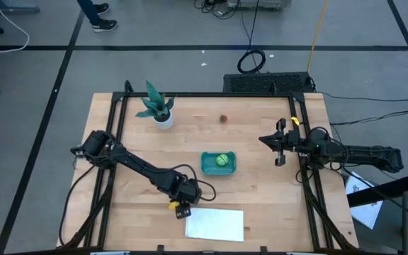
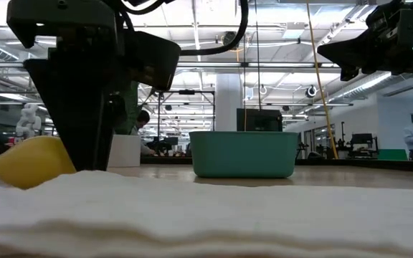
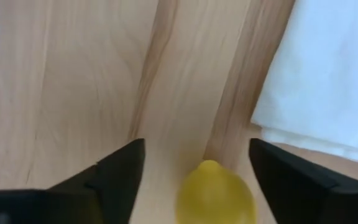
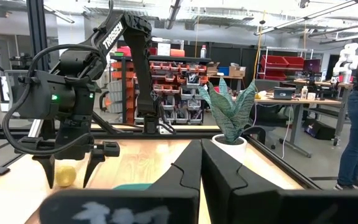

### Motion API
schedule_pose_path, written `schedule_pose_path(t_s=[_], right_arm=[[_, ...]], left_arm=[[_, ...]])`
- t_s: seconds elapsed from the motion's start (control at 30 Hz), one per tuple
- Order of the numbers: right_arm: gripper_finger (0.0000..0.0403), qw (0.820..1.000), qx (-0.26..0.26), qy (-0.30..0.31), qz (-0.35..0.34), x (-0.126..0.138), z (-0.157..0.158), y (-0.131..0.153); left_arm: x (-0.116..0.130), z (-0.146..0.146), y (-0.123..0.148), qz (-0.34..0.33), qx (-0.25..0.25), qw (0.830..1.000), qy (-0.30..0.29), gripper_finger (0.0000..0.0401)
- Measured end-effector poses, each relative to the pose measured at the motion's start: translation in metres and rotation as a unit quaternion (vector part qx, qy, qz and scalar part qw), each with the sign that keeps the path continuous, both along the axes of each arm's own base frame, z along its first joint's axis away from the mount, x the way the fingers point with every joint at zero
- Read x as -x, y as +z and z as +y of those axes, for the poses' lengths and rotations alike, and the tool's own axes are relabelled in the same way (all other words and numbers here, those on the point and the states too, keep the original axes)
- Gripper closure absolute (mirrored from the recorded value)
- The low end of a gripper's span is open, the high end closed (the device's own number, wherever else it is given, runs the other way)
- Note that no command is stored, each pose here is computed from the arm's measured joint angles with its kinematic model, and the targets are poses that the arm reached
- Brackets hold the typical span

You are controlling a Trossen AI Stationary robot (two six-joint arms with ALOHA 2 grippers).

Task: Pick and placing Produce into tupperware
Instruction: Put the yellow lemon into the blue bin

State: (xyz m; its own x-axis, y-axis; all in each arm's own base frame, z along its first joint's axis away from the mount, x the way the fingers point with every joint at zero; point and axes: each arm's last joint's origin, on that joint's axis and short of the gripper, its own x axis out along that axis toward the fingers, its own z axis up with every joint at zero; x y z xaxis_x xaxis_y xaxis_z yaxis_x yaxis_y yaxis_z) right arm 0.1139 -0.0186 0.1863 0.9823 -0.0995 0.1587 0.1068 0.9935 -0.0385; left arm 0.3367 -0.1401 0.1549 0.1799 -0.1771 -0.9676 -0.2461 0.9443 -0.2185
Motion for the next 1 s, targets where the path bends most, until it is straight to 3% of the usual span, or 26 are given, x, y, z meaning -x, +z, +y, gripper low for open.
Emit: schedule_pose_path(t_s=[0.17,0.3,1.0], right_arm=[[0.0403,1.000,0.000,0.000,0.000,0.000,0.000,0.000],[0.0403,1.000,0.000,0.000,0.000,0.000,0.000,0.000],[0.0403,1.000,0.000,0.000,0.003,0.000,0.000,-0.001]], left_arm=[[0.000,0.000,0.001,0.006,0.013,1.000,0.012,0.0047],[0.001,-0.001,0.001,0.016,0.029,0.999,0.025,0.0027],[0.009,-0.015,0.001,0.049,0.074,0.996,0.013,0.0055]])
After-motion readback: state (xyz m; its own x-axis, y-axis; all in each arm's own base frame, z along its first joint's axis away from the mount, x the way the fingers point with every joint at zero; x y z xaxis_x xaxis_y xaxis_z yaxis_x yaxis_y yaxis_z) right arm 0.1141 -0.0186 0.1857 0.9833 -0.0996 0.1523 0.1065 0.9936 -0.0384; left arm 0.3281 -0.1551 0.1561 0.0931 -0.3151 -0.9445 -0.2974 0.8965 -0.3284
